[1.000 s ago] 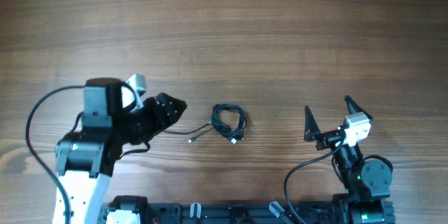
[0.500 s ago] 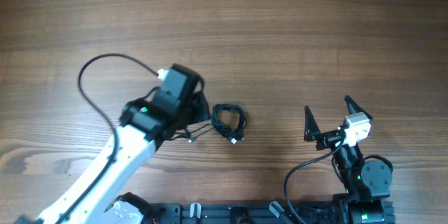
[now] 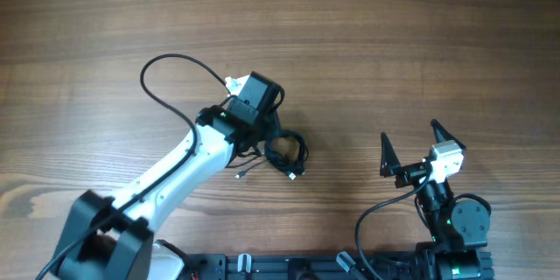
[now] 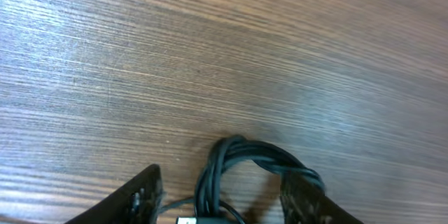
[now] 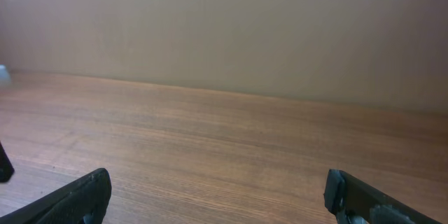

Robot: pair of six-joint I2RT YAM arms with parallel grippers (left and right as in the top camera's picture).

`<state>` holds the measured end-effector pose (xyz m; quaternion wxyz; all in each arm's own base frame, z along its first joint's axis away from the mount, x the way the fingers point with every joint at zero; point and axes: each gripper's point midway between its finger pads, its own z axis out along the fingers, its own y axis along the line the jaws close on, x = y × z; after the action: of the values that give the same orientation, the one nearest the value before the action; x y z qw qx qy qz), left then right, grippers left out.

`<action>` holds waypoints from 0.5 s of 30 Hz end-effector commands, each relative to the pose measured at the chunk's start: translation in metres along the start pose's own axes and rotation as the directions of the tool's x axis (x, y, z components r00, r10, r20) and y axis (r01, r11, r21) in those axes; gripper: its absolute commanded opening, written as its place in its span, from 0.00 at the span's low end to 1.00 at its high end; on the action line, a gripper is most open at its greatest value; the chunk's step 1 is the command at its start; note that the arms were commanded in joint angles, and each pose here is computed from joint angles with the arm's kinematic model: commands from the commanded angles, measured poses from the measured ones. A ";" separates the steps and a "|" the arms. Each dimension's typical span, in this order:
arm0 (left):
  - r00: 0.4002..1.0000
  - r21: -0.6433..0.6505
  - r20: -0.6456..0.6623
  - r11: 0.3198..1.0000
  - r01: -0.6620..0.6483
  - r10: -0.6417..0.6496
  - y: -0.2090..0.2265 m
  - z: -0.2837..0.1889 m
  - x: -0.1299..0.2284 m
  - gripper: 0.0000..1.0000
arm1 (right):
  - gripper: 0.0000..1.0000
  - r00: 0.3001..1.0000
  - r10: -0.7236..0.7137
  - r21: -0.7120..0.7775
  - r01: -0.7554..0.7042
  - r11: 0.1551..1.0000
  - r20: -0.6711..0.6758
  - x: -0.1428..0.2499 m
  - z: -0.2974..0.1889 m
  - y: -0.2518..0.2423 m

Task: Untangle cables
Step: 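Lower the left gripper and grasp the black cable coil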

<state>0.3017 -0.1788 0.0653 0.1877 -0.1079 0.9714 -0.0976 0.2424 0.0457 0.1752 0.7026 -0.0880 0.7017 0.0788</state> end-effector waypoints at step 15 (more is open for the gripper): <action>0.989 -0.034 -0.101 0.993 -0.114 0.110 -0.005 0.033 0.028 0.49 | 1.00 1.000 -0.007 -0.012 0.007 1.000 0.005 -0.001 0.000 0.002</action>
<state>0.2949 -0.1845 0.0345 0.1532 -0.0957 0.9806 -0.0762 0.2424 0.0457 0.1752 0.7026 -0.0882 0.7017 0.0787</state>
